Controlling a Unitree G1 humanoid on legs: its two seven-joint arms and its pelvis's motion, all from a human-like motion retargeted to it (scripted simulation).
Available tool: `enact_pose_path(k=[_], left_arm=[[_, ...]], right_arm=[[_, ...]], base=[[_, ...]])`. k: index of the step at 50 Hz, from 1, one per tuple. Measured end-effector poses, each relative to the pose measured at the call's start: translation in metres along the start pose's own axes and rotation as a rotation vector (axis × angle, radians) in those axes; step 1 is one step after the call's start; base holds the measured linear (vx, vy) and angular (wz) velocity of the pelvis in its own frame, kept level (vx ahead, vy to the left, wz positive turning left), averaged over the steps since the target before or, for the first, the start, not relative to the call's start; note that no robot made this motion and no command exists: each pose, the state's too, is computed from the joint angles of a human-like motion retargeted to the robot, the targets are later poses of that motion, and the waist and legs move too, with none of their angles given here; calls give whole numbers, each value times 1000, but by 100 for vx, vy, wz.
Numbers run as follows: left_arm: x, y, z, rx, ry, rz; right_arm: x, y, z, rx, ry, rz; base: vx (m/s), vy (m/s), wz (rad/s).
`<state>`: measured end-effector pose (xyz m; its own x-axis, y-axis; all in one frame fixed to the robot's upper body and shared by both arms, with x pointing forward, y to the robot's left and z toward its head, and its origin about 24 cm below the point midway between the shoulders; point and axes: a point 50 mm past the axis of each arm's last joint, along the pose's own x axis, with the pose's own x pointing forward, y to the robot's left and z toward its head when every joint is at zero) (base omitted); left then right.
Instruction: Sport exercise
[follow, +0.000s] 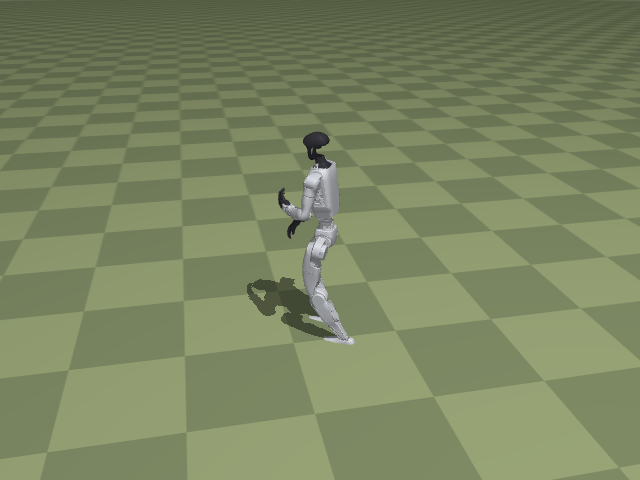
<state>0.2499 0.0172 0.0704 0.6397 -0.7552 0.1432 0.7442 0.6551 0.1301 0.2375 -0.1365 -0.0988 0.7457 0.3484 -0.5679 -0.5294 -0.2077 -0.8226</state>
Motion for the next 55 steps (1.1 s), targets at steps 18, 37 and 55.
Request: enact_pose_path(k=[18, 37, 55], left_arm=[[-10, -4, -41, 139, 200, -117], [-45, -7, -96, 257, 467, -153], [-58, 2, -105, 340, 523, -124]], right_arm=[[7, -4, 34, 154, -84, 1], [14, -29, 62, 270, -200, -42], [16, -48, 71, 185, -310, -53]], base=[[-2, 8, -29], [-8, 6, -37], [-4, 1, -10]])
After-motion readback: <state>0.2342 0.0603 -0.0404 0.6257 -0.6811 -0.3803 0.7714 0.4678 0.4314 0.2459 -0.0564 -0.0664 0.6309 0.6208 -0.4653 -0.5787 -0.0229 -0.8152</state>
